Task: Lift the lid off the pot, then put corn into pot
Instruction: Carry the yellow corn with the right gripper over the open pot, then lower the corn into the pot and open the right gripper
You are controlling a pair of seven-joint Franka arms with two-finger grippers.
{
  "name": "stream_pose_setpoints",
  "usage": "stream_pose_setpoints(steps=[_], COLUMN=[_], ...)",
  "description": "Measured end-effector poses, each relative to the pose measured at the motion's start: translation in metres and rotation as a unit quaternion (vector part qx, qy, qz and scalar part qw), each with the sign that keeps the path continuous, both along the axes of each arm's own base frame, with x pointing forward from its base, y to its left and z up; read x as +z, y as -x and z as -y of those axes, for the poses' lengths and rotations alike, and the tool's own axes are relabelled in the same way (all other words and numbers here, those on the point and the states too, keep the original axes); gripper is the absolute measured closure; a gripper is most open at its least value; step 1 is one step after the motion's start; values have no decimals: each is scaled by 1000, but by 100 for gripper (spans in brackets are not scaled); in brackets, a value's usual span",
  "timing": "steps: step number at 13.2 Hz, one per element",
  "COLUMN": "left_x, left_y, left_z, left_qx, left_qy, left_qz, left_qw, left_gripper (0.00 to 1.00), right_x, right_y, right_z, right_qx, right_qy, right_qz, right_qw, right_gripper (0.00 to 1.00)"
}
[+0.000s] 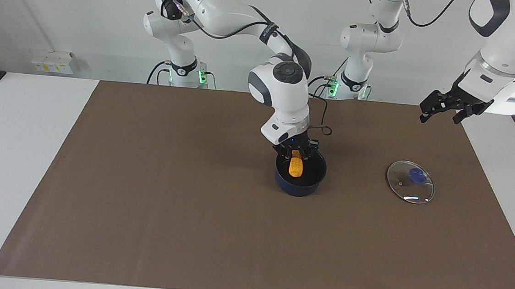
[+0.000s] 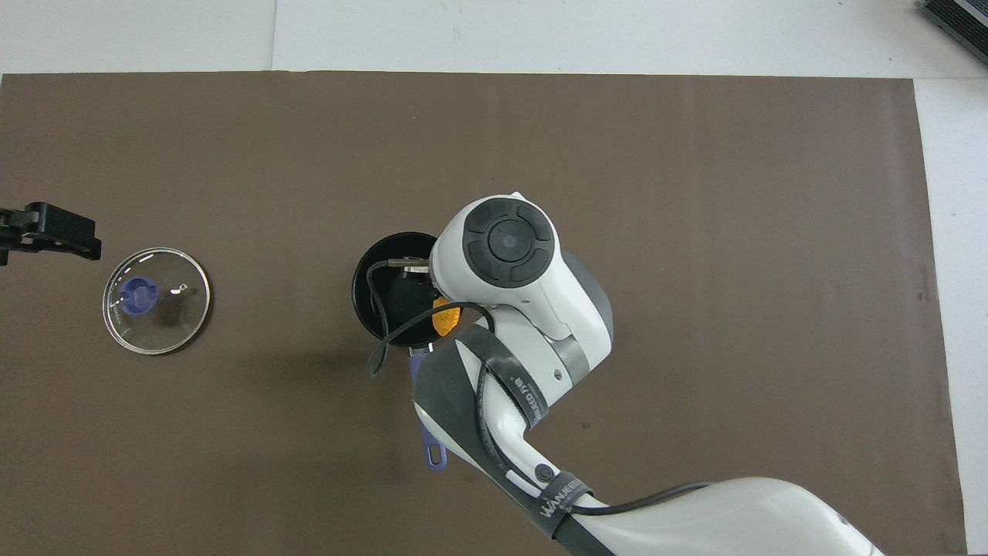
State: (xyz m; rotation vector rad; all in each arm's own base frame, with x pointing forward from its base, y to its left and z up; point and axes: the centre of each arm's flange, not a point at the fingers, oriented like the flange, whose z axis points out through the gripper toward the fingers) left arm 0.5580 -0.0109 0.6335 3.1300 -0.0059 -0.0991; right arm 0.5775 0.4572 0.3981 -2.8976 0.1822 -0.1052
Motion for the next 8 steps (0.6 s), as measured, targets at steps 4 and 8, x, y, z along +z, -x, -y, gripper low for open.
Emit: stream_pose_setpoints(steps=[4, 8], left_x=[5, 5], left_y=[0, 0], left_z=[1, 1], left_qx=[-4, -18], left_qy=[4, 5], left_qz=[4, 5], left_qw=[1000, 1000], left_gripper=[0, 0], right_x=[-17, -26], right_y=[0, 0], right_z=[-5, -6], right_qx=[3, 3], right_qy=[3, 5], right_qz=[-9, -12], right_qw=[1000, 1000], right_gripper=[63, 63])
